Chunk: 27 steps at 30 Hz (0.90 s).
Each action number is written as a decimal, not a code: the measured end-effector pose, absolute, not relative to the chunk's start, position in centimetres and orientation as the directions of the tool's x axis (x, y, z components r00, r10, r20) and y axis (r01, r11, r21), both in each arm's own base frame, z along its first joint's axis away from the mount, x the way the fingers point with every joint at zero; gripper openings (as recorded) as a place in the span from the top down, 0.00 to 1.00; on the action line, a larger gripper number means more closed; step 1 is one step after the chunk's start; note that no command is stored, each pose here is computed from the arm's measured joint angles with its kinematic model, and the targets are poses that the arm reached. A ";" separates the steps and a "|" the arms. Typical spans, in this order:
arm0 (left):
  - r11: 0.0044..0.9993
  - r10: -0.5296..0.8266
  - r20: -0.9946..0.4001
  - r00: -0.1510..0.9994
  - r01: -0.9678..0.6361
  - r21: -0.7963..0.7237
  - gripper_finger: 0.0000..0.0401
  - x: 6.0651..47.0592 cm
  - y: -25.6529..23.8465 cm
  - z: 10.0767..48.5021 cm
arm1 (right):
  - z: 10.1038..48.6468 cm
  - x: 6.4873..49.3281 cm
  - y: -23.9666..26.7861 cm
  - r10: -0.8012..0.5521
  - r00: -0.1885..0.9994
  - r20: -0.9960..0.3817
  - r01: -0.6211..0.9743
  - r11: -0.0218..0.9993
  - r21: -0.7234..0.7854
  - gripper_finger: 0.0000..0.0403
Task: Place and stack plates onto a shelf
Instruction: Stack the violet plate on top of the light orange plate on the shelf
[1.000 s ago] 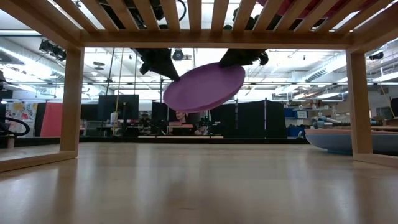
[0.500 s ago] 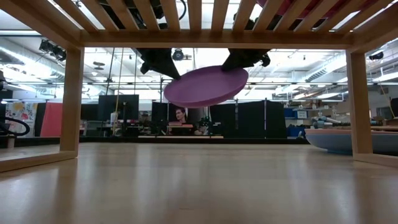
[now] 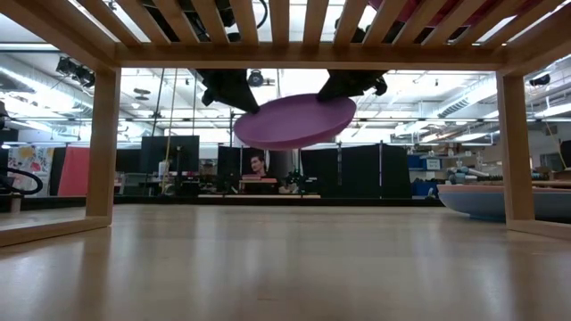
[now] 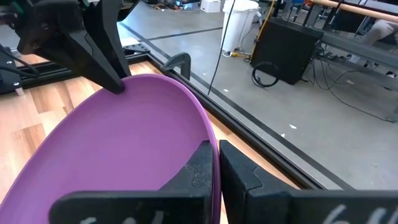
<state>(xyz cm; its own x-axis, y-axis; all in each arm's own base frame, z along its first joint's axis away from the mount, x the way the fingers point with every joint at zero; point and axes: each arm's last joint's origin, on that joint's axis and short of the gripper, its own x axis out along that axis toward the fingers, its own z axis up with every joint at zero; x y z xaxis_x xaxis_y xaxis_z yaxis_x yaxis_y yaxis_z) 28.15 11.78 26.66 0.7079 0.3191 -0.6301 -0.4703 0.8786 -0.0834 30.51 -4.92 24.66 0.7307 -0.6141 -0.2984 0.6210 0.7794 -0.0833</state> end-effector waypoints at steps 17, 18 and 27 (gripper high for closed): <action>0.888 0.324 -0.630 0.706 -0.457 -0.056 0.58 28.2 11.8 26.6 | 25.7 29.7 -5.8 -0.629 0.724 -0.282 0.633 0.769 -0.090 0.96; 0.888 0.324 -0.628 0.708 -0.456 -0.057 0.58 28.2 11.8 26.6 | 26.0 29.4 -5.9 -0.634 0.722 -0.278 0.636 0.766 -0.096 0.96; 0.888 0.325 -0.630 0.706 -0.457 -0.054 0.58 28.2 11.8 26.7 | 28.9 26.1 -7.2 -0.729 0.639 -0.245 0.709 0.682 -0.181 0.96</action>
<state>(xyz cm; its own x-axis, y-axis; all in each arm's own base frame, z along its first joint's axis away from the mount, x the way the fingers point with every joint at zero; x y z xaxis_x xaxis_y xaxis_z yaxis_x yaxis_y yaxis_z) 28.16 11.81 26.69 0.7056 0.3248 -0.6298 -0.4567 0.8880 -0.0537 26.06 -7.18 28.87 0.6389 -0.7291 -0.2454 0.7088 0.6819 -0.1807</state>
